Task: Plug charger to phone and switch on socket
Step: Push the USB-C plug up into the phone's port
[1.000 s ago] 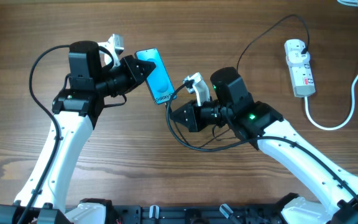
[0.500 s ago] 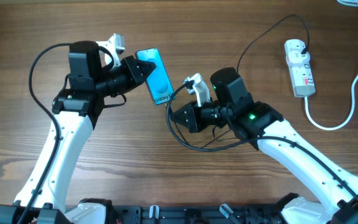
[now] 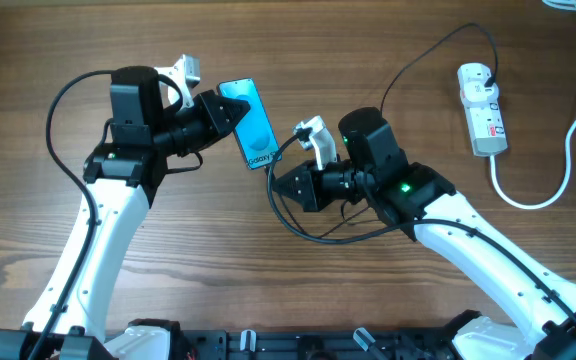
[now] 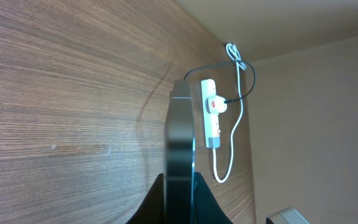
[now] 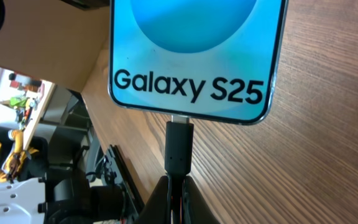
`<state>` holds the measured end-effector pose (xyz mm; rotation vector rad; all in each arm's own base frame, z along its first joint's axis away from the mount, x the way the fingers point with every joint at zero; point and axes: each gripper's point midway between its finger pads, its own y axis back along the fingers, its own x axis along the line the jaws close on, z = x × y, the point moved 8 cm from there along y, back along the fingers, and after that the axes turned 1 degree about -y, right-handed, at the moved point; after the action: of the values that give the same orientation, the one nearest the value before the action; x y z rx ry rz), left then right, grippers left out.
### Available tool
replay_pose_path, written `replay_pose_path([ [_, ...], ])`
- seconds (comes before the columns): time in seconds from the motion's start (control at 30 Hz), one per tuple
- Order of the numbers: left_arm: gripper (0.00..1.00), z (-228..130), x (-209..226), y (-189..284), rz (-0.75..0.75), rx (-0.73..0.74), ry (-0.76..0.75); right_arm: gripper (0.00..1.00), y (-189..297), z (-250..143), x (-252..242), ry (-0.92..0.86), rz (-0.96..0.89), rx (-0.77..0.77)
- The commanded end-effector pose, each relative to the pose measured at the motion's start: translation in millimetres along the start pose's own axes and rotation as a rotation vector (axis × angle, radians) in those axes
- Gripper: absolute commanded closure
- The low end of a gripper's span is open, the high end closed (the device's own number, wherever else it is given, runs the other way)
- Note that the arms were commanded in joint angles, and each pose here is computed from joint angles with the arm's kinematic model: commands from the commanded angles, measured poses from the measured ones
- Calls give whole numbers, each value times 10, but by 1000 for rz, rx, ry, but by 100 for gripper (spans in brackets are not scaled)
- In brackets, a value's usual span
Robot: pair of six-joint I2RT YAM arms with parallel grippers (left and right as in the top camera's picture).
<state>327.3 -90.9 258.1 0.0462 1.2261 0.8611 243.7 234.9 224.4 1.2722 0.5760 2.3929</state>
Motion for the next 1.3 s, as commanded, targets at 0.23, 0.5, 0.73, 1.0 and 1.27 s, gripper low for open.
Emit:
replay_pose_path([
  [0.23, 96, -38, -141, 22, -55, 26, -49, 95, 2, 174, 25, 43, -31, -86],
  [0.5, 96, 3, -95, 21, -5, -15, -48, 74, -3, 46, 22, -4, -4, -5],
  [0.73, 96, 5, -91, 19, 2, -20, -48, 75, -3, 53, 46, 5, 18, -5],
  [1.0, 96, -9, -107, 19, -16, -6, -48, 81, -6, 98, 58, 39, 23, -33],
  [1.27, 96, -13, -111, 19, -21, -1, -41, 73, -103, 52, 88, 72, -68, -46],
])
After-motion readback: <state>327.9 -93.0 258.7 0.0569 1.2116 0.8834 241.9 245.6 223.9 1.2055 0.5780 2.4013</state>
